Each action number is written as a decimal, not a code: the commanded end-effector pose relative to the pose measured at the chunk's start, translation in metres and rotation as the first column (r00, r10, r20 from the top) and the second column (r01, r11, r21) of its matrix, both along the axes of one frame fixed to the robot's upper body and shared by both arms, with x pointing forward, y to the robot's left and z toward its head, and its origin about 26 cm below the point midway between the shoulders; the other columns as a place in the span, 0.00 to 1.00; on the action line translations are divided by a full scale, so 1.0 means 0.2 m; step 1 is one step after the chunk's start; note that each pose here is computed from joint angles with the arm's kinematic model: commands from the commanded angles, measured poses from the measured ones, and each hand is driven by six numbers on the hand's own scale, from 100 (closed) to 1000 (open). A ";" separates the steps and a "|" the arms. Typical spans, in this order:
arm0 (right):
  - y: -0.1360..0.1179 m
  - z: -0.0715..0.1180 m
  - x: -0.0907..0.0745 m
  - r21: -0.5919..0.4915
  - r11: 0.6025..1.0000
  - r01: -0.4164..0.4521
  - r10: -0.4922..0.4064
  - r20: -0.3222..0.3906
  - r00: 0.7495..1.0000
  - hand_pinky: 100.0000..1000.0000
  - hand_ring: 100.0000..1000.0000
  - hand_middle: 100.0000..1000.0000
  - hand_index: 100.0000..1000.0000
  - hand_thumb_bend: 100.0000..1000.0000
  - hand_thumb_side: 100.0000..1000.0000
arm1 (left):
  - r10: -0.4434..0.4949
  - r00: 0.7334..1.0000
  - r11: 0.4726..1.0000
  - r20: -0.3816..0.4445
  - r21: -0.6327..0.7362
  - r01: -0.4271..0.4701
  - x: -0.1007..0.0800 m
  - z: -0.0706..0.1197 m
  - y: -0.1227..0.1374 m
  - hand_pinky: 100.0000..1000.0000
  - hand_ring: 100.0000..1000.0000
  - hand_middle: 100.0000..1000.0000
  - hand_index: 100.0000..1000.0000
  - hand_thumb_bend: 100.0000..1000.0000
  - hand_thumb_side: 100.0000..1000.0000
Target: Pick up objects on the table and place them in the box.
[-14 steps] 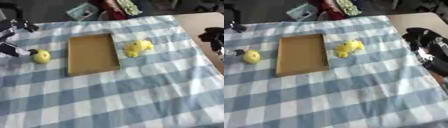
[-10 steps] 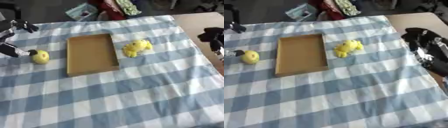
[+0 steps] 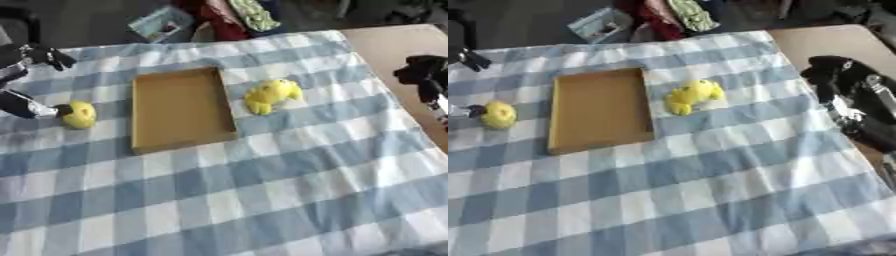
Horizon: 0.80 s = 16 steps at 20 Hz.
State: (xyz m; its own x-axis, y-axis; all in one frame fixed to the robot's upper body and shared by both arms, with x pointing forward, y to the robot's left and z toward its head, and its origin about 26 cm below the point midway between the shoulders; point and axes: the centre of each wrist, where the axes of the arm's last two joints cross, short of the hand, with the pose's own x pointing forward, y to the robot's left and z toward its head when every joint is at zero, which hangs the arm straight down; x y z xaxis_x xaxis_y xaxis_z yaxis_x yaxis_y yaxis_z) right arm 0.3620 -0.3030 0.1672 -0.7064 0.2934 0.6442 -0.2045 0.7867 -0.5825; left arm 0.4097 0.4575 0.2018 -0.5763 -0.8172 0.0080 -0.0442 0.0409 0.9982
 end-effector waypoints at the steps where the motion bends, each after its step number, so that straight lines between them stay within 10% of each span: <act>1: -0.01 0.05 0.00 -0.008 1.000 -0.005 0.005 0.025 1.000 0.81 0.80 0.66 0.84 0.00 0.55 | 0.018 1.000 0.999 0.015 0.041 -0.019 -0.01 0.05 0.04 0.72 0.64 0.66 0.86 0.50 0.42; 16: -0.01 0.04 0.00 -0.005 1.000 -0.007 0.007 0.017 1.000 0.81 0.80 0.66 0.84 0.00 0.56 | 0.048 0.999 0.991 -0.010 0.123 -0.046 -0.02 -0.06 0.05 0.66 0.55 0.54 0.83 0.53 0.40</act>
State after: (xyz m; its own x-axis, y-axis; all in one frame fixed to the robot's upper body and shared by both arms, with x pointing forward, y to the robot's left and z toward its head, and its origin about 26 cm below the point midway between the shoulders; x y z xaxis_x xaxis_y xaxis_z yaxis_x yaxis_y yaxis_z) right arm 0.3621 -0.3029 0.1667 -0.7064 0.2910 0.6453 -0.2090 0.7852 -0.5829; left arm 0.4074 0.4630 0.1777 -0.5472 -0.8352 -0.0544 -0.0021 -0.0636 0.9980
